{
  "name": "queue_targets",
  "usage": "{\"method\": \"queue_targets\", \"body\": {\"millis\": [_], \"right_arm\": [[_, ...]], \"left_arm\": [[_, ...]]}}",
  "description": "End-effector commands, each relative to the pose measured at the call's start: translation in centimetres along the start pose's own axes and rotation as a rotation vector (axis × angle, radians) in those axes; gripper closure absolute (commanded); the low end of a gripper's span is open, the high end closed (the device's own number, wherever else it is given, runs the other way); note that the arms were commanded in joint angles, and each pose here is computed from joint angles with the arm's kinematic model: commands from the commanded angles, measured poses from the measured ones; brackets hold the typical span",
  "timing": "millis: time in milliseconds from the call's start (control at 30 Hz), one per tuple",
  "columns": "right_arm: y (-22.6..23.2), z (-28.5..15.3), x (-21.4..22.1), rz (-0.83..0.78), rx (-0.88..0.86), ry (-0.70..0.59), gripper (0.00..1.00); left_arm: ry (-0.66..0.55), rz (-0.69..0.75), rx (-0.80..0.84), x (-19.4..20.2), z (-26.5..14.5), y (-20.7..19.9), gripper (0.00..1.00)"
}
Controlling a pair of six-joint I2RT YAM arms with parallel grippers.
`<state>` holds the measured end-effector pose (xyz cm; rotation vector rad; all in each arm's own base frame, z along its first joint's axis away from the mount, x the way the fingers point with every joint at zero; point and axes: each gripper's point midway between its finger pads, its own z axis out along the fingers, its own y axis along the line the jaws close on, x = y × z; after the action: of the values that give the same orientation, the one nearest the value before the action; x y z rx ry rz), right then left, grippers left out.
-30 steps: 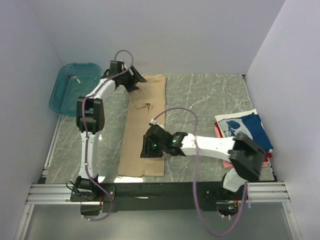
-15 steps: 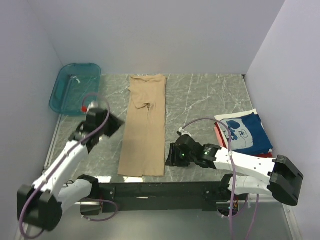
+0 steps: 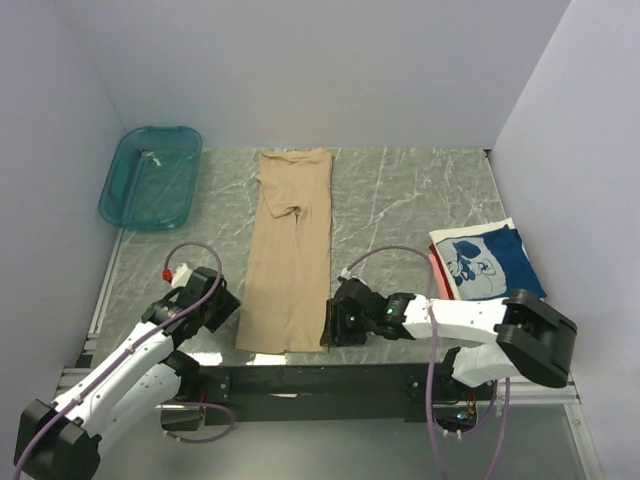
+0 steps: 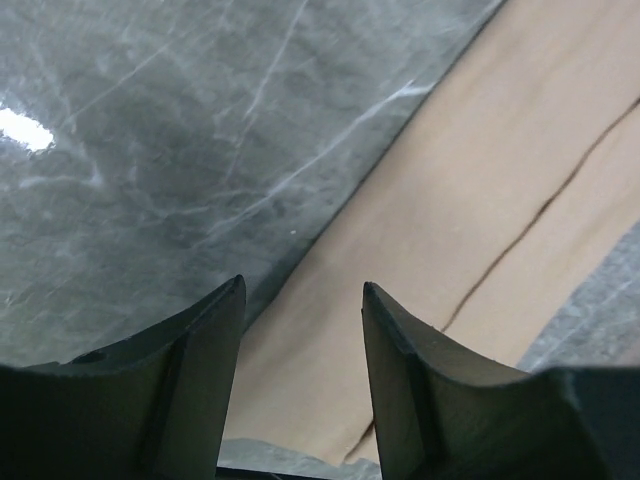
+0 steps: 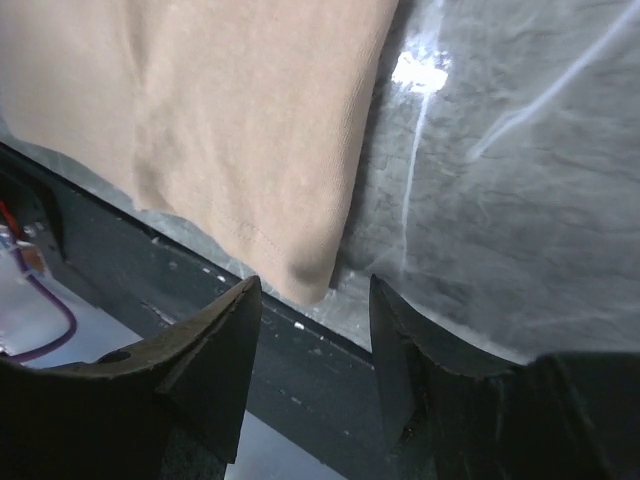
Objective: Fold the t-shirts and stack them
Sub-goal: Fold the tshirt
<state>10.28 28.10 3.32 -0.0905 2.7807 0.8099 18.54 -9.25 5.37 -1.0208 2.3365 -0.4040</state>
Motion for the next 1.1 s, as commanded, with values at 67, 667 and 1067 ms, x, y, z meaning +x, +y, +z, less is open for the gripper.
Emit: {"method": "queue_targets", "body": {"millis": [67, 667, 1067], "right_arm": [[1.7, 1.6, 0.5, 0.008, -0.024, 0.021, 0.5], [-4.9, -1.4, -0.2, 0.005, 0.07, -0.013, 1.0], [-5.7, -2.1, 1.0, 0.002, 0.043, 0.018, 1.0]], "left_arm": [[-0.012, -0.025, -0.02, 0.6, 0.4, 1.0, 0.44], [0.209, 0.091, 0.052, 7.4, -0.6, 2.0, 0.5], [0.366, 0.19, 0.097, 11.8, -2.2, 2.2, 0.52]]}}
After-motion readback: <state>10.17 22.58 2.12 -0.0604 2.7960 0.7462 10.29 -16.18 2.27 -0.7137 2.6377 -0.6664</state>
